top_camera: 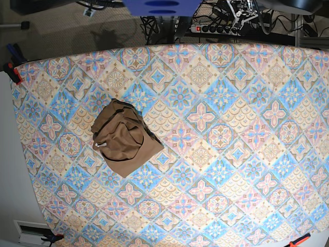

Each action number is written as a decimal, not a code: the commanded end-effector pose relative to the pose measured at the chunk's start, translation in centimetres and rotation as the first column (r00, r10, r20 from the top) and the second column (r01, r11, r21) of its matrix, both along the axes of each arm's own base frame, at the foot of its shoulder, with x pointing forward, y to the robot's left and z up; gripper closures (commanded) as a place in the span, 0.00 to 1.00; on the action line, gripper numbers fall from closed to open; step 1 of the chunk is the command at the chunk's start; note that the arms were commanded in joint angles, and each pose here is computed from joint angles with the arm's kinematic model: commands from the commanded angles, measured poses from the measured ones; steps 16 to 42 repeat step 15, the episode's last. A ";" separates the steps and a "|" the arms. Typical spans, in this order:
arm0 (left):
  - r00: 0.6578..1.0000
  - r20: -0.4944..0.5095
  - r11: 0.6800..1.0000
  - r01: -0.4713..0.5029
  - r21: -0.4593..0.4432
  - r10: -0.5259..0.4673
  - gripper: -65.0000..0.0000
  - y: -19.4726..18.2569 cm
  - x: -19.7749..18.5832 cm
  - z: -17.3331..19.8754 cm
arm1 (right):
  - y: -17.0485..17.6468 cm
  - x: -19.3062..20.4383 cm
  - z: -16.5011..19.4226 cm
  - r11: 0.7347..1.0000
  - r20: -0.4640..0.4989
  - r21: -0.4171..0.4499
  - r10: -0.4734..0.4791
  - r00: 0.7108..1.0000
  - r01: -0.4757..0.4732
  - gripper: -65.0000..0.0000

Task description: Layout the t-shirt on the table in an organized manner, then fold the t-shirt properly

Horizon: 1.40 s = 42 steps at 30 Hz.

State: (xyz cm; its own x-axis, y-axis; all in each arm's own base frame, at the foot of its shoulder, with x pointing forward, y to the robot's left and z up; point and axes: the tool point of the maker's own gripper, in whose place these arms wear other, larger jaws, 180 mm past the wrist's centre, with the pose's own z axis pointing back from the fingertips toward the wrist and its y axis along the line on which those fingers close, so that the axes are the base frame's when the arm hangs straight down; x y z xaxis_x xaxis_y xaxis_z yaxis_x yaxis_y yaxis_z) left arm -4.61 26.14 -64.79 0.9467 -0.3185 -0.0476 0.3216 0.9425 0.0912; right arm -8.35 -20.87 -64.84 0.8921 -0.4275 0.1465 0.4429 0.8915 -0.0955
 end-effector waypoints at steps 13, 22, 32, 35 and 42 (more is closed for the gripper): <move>0.995 -0.036 0.991 0.098 0.086 -0.095 1.00 0.2 2.7 -0.3 | 0.3 3.4 -0.7 0.964 -0.053 -0.061 0.256 0.965 -0.259 1.00; 0.995 -0.034 0.993 0.097 0.060 -0.095 1.00 -1.5 2.7 -0.6 | 1.5 3.2 -0.8 0.951 -0.062 -0.022 0.307 0.950 -0.309 1.00; 0.995 -0.034 0.993 0.097 0.060 -0.095 1.00 -1.5 2.7 -0.6 | 1.5 3.2 -0.8 0.951 -0.062 -0.022 0.307 0.950 -0.309 1.00; 0.995 -0.034 0.993 0.097 0.060 -0.095 1.00 -1.5 2.7 -0.6 | 1.5 3.2 -0.8 0.951 -0.062 -0.022 0.307 0.950 -0.309 1.00; 0.995 -0.034 0.993 0.097 0.060 -0.095 1.00 -1.5 2.7 -0.6 | 1.5 3.2 -0.8 0.951 -0.062 -0.022 0.307 0.950 -0.309 1.00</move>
